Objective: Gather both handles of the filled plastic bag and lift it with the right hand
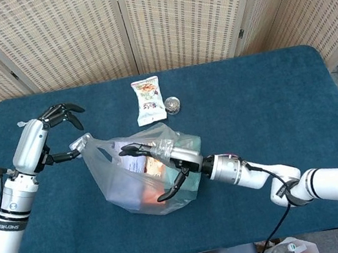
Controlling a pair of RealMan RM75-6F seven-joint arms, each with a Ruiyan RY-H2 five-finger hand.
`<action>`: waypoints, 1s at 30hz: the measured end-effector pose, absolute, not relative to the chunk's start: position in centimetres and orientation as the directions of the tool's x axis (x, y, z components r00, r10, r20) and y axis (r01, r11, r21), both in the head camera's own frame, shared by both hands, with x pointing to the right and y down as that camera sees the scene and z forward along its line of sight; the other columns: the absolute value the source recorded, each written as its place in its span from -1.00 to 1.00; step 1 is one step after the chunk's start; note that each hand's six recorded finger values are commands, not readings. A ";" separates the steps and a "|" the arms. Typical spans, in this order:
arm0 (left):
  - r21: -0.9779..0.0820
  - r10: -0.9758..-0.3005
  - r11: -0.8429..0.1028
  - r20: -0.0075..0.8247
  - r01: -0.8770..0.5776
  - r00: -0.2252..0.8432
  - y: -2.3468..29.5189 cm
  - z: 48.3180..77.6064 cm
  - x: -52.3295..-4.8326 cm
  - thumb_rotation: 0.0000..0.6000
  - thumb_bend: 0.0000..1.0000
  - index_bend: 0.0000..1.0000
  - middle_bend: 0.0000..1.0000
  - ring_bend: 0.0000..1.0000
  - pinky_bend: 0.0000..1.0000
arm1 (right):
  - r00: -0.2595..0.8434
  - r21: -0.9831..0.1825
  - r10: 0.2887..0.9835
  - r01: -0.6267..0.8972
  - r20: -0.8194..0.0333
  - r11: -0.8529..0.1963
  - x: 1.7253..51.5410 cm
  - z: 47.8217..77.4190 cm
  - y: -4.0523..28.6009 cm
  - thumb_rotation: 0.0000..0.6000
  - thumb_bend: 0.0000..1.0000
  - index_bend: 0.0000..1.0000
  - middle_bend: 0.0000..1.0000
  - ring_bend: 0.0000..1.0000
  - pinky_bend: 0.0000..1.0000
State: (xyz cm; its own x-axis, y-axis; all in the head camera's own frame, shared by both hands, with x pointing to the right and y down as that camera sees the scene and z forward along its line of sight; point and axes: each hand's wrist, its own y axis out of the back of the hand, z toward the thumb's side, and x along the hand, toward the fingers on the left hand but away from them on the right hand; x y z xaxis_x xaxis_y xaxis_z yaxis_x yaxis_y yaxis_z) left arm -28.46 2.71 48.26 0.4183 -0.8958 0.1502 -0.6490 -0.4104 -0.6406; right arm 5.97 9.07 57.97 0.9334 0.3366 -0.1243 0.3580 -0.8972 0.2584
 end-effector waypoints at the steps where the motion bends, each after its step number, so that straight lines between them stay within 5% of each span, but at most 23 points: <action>1: -0.640 -0.896 -0.411 0.150 -0.650 0.419 2.7 48.2 -28.4 1.00 -0.50 0.03 -0.34 -0.51 -0.48 | 0.934 0.258 0.335 0.356 -0.122 -0.898 5.7 57.9 9.1 1.00 -1.00 -1.00 -0.91 -1.00 -0.95; 30: -0.638 -0.874 -0.450 0.169 -0.625 0.456 3.4 48.1 -25.7 1.00 -0.53 0.00 -0.34 -0.52 -0.48 | 0.936 0.255 0.333 0.351 -0.113 -0.901 2.5 58.0 9.0 1.00 -1.00 -1.00 -0.91 -1.00 -0.95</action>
State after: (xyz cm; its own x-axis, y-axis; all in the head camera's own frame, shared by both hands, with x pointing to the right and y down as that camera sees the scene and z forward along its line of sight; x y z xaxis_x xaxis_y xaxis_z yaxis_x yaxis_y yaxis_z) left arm -25.65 3.37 48.13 0.4561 -0.8738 0.1690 -0.6249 -0.4496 -0.6382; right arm 2.53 9.04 57.99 0.9362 0.3330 -0.1126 0.3511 -0.9010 0.2548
